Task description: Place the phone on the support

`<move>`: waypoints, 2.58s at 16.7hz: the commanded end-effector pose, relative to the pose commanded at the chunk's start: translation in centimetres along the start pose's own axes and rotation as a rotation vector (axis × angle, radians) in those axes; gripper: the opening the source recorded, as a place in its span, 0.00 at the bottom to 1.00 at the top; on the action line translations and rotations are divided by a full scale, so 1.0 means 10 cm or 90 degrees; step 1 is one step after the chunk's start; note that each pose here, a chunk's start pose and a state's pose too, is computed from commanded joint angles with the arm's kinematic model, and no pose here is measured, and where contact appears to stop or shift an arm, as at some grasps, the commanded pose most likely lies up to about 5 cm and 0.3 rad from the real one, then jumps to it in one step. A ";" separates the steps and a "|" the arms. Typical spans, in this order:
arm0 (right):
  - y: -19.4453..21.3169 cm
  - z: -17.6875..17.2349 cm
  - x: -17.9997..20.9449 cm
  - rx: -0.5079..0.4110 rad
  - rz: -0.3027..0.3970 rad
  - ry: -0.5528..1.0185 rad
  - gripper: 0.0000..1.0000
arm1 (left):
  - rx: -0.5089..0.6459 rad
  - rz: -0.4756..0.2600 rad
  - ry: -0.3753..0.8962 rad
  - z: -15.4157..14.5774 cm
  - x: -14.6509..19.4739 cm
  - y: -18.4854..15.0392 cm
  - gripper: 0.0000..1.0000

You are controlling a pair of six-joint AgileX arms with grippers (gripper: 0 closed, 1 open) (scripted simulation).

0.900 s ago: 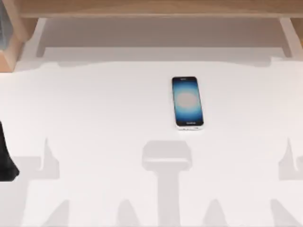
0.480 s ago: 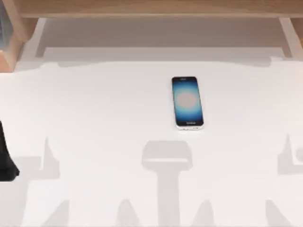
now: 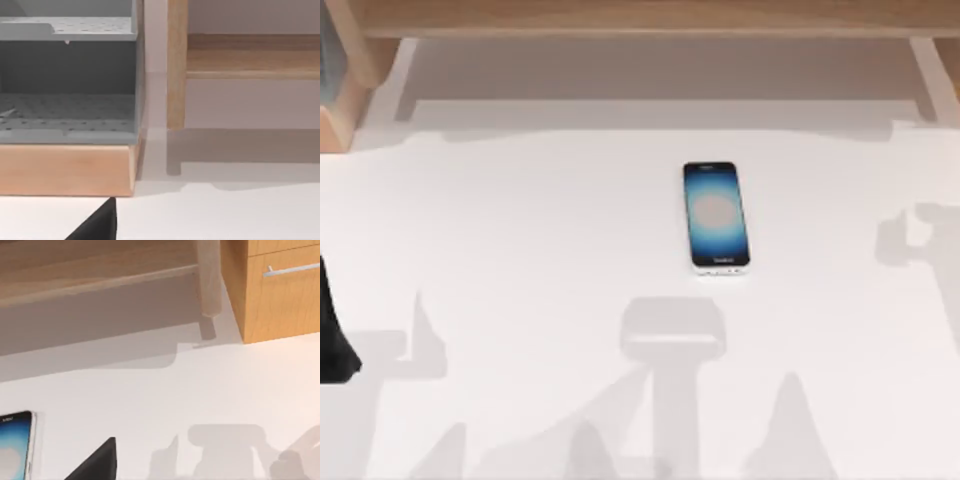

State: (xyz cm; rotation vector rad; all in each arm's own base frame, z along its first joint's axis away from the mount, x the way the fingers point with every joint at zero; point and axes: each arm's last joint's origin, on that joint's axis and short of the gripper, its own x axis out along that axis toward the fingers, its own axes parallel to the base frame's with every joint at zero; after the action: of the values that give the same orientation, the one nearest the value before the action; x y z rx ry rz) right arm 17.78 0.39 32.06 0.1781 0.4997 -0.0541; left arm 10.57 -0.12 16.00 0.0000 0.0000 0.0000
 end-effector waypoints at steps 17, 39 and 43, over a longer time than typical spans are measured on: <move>2.09 -0.30 2.91 -0.106 -0.069 0.619 1.00 | 0.000 0.000 0.000 0.00 0.00 0.00 1.00; 2.34 -1.16 3.42 -0.124 -0.041 0.617 1.00 | 0.000 0.000 0.000 0.00 0.00 0.00 1.00; 2.34 -1.16 3.42 -0.124 -0.041 0.617 0.85 | 0.000 0.000 0.000 0.00 0.00 0.00 1.00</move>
State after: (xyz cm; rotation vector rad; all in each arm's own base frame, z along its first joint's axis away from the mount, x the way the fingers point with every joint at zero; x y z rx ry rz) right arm 44.55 25.27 9.27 -0.0182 1.4707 0.0227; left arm 10.57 -0.12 16.00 0.0000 0.0000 0.0000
